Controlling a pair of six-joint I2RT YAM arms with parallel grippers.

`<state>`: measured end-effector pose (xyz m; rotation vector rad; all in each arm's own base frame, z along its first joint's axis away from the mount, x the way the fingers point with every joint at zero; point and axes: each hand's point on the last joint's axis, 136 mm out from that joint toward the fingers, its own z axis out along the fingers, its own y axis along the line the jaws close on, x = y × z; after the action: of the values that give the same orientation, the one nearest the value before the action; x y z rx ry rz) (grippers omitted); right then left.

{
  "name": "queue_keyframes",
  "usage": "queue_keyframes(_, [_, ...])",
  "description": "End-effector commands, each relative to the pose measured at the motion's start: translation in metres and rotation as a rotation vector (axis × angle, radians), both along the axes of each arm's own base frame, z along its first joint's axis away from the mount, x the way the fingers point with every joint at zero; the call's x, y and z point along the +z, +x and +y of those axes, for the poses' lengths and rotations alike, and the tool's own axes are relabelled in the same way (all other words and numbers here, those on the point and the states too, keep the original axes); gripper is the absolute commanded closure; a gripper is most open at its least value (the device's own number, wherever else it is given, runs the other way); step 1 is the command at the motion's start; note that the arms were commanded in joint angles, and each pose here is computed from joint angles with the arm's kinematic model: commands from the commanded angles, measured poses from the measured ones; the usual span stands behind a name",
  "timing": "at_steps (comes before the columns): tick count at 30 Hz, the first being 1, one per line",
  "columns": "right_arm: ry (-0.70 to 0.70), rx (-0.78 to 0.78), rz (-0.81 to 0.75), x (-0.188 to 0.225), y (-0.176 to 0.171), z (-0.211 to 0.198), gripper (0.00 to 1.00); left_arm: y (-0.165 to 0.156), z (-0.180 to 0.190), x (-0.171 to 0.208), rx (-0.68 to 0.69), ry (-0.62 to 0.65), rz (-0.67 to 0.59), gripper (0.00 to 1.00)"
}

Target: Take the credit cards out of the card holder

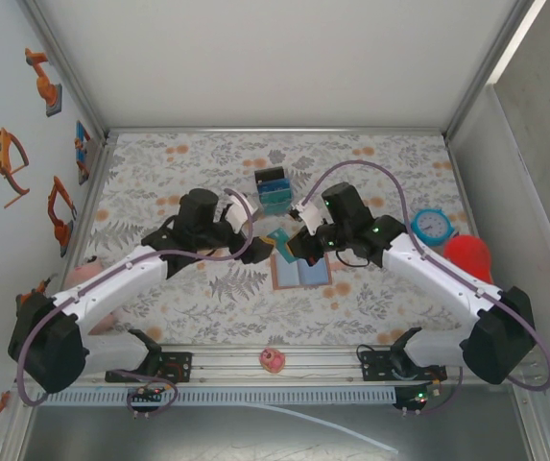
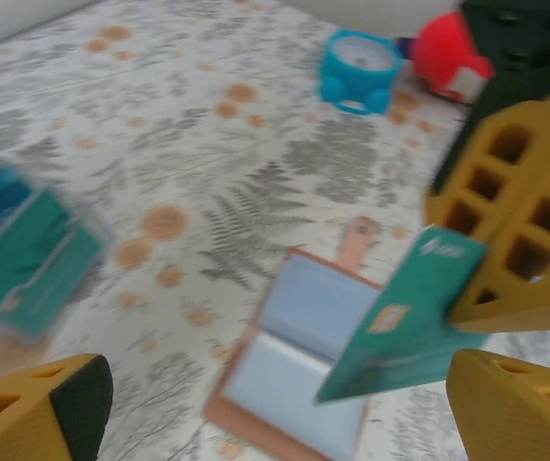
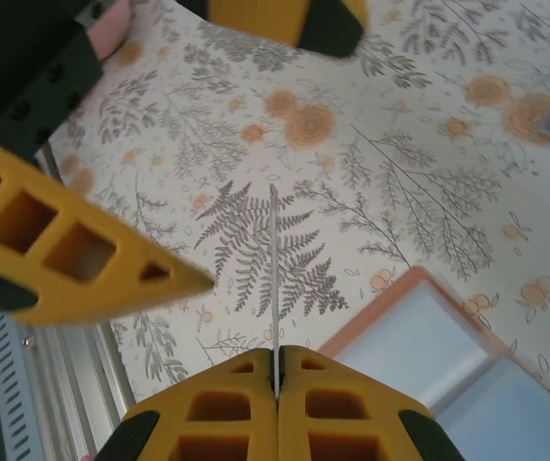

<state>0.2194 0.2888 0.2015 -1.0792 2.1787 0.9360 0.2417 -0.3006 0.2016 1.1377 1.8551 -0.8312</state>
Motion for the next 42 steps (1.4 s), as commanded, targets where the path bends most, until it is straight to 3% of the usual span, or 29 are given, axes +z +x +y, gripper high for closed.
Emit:
queue_keyframes(1, [0.020,0.161,-0.011,0.010,-0.021,0.007,1.00,-0.032,-0.012,0.010,-0.258,-0.030,-0.007,0.13])
queue_keyframes(3, [0.026,0.197,-0.006,0.012,-0.027,0.008,1.00,-0.038,-0.014,0.011,-0.314,-0.031,0.014,0.14])
queue_keyframes(5, [0.023,0.219,-0.003,0.011,-0.030,0.009,1.00,-0.045,-0.016,0.010,-0.369,-0.029,0.044,0.24])
queue_keyframes(7, [0.021,0.228,-0.002,0.010,-0.030,0.009,1.00,-0.049,-0.017,0.007,-0.398,-0.027,0.073,0.42])
queue_keyframes(9, [0.019,0.228,-0.004,0.009,-0.030,0.010,1.00,-0.049,-0.018,0.004,-0.406,-0.022,0.090,0.74])
queue_keyframes(10, [0.021,0.231,-0.006,0.010,-0.030,0.010,1.00,-0.050,-0.018,0.003,-0.409,-0.020,0.096,0.84])
queue_keyframes(13, [0.020,0.217,-0.026,0.010,-0.027,0.009,1.00,-0.051,-0.016,0.000,-0.411,-0.007,0.108,1.00])
queue_keyframes(15, [0.013,0.187,-0.049,0.010,-0.022,0.007,0.99,-0.053,-0.015,0.000,-0.412,-0.005,0.107,1.00])
queue_keyframes(19, [0.017,0.135,-0.076,0.010,-0.017,0.002,0.68,-0.048,-0.011,0.005,-0.370,-0.028,0.102,1.00])
queue_keyframes(21, [0.025,0.101,-0.087,0.011,-0.015,-0.001,0.63,-0.043,-0.009,0.008,-0.332,-0.055,0.092,1.00])
queue_keyframes(27, [0.130,0.007,-0.111,0.014,-0.014,-0.008,0.58,-0.037,0.000,0.028,-0.205,-0.188,0.056,1.00])
queue_keyframes(33, [0.325,0.039,-0.137,0.035,-0.026,0.000,0.55,-0.039,0.004,0.046,-0.141,-0.325,0.055,1.00])
queue_keyframes(42, [0.391,0.096,-0.131,0.044,-0.026,0.011,0.55,-0.051,0.001,0.066,-0.192,-0.456,0.078,1.00])
